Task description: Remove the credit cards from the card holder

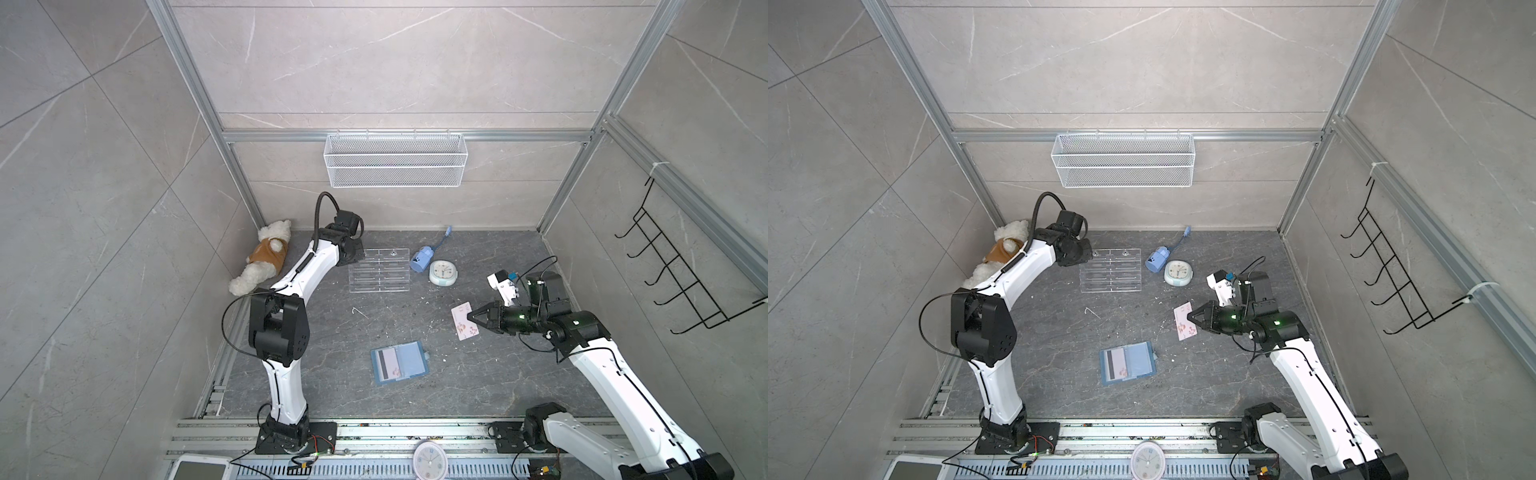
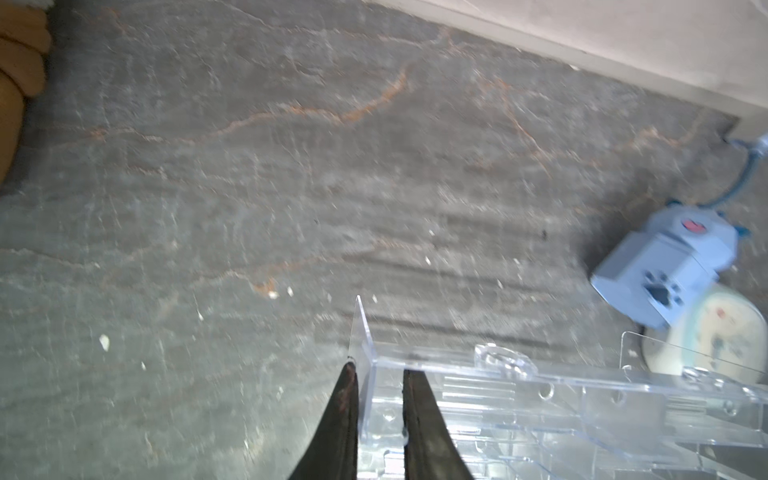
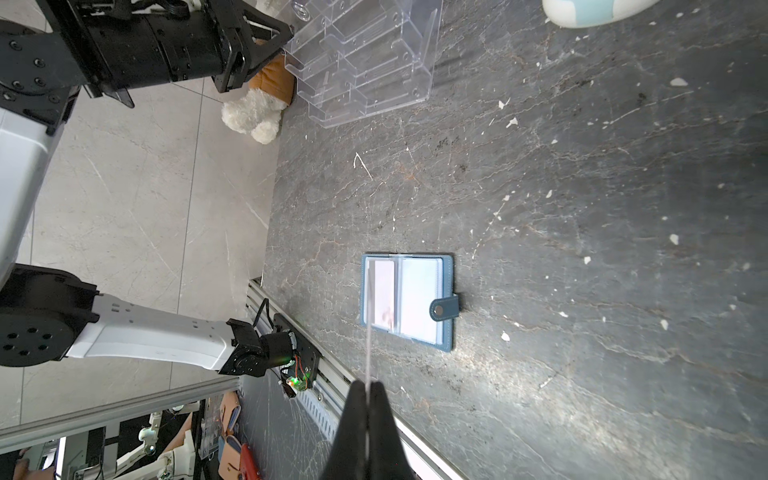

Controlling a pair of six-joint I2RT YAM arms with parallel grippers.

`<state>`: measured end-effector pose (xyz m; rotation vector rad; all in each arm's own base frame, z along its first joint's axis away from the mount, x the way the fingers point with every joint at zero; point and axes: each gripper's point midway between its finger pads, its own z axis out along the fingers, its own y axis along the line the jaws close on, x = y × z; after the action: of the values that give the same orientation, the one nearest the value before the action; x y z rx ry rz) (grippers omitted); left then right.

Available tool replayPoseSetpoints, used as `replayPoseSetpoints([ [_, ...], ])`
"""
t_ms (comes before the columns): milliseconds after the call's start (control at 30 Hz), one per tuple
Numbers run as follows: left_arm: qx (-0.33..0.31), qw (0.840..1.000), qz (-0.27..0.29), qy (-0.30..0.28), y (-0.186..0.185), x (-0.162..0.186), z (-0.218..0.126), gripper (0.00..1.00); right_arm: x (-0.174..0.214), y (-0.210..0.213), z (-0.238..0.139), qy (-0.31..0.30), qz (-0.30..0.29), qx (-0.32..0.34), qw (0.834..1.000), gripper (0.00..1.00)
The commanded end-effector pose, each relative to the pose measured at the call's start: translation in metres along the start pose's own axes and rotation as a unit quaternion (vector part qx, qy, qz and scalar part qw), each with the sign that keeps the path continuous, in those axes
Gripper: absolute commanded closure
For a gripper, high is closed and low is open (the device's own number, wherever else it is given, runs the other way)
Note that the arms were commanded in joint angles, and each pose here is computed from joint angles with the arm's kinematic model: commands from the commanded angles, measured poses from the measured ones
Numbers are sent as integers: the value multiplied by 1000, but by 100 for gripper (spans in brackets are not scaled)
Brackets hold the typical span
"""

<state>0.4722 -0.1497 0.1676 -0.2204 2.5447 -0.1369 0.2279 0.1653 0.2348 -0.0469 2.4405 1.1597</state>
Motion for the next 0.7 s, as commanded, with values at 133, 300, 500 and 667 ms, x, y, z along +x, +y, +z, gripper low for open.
replayPoseSetpoints([
  [133, 16, 1000, -3, -27, -49, 29, -44, 100, 17, 4, -11, 5, -12, 2, 1000, 100],
  [300, 19, 1000, -8, -14, -72, 61, -41, 100, 21, 9, -19, 4, -22, 1, 1000, 100],
  [500, 10, 1000, -2, 0, -82, 87, -31, 100, 28, 13, -27, 4, -30, 0, 1000, 100],
  [667, 5, 1000, -14, 3, -81, 101, -27, 100, 31, 14, -29, 3, -31, -2, 999, 100],
])
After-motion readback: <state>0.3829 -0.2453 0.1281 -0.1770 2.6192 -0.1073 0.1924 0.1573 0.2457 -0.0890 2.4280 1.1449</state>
